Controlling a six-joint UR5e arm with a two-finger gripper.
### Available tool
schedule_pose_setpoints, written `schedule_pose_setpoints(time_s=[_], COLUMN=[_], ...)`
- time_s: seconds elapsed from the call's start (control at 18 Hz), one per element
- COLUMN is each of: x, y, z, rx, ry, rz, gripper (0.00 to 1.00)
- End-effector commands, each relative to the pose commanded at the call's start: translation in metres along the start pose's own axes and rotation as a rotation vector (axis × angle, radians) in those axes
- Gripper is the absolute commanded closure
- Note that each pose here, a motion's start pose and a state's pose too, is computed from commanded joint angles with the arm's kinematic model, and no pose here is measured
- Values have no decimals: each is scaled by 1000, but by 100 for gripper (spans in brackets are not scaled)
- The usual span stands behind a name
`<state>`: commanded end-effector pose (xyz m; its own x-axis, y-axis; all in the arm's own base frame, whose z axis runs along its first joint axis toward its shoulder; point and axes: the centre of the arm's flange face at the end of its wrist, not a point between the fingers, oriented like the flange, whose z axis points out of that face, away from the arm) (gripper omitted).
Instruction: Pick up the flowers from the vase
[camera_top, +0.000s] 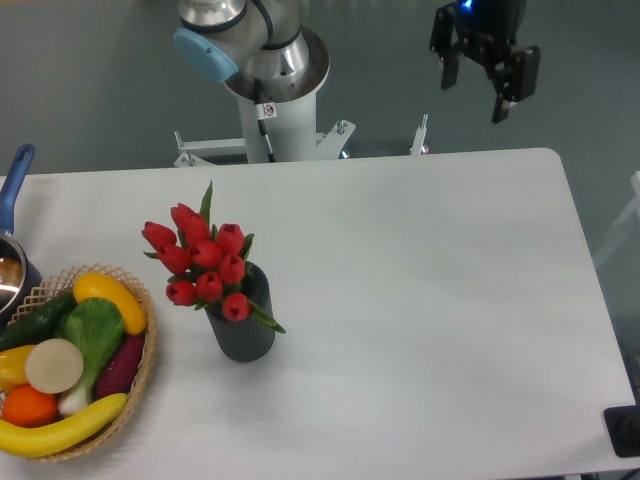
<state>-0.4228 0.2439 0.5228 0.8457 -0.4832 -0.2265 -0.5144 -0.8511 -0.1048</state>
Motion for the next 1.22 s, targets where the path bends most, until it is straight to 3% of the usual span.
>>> schedule_pose_setpoints(time_s=[0.39,0.56,0.78,1.22], x=[10,14,10,7], y=[-1,-10,-20,-37], z=[13,23,32,47], rx=[15,137,197,467], ry=[25,-7,-52,-69], rz=[-19,-190,-360,-484], gripper=[0,0,0,0])
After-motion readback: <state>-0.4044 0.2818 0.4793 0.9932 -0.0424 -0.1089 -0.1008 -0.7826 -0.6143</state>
